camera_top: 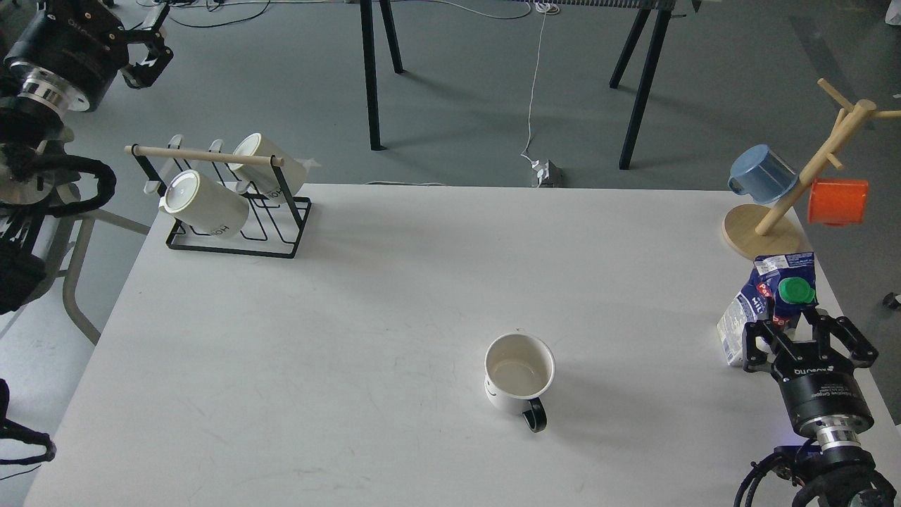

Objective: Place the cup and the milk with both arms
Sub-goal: 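Grasp the milk carton with the right gripper and slide it beside the mug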

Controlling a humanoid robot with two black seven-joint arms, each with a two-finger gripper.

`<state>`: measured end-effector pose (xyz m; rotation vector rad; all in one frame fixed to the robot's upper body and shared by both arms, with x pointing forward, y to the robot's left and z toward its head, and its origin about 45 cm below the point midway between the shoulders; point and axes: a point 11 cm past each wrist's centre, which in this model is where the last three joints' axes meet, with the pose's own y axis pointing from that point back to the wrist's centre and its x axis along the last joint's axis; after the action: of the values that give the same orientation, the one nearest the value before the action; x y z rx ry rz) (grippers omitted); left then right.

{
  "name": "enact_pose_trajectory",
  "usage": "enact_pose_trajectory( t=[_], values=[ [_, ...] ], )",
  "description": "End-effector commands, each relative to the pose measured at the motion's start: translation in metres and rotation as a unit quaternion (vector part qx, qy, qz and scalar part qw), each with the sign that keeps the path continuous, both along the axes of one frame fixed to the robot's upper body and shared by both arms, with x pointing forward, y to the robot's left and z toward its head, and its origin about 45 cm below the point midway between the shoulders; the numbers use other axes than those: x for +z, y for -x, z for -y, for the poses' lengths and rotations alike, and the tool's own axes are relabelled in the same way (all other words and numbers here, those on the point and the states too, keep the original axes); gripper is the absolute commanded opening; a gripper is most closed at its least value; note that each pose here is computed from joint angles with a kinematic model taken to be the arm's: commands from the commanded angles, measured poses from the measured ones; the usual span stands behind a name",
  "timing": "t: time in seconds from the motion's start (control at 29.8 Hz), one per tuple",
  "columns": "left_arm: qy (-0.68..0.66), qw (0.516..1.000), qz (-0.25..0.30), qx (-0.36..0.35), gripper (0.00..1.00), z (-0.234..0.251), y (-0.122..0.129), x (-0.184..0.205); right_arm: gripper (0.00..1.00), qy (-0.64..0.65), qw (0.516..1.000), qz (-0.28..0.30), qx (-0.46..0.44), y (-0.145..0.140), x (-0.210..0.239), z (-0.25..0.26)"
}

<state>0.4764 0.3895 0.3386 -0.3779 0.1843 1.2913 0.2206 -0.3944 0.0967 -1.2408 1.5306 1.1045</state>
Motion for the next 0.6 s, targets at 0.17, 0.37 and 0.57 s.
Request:
enact_pose_trajectory(
  t=[0.17,0.37,0.57],
  values=[
    [-0.007,1.0,0.002,0.007,0.99,-0.008,0.002,0.005,0.36,-0.042,0.998,0.036,0.043,-0.009,0.018,-0.043],
    [-0.01,1.0,0.003,0.009,0.99,-0.011,0.002,0.006,0.37,-0.091,0.99,0.035,0.101,-0.004,0.013,-0.106],
    [-0.013,1.0,0.004,0.012,0.99,-0.014,0.003,0.008,0.37,-0.111,0.984,0.032,0.136,0.003,0.006,-0.151]
  ],
)
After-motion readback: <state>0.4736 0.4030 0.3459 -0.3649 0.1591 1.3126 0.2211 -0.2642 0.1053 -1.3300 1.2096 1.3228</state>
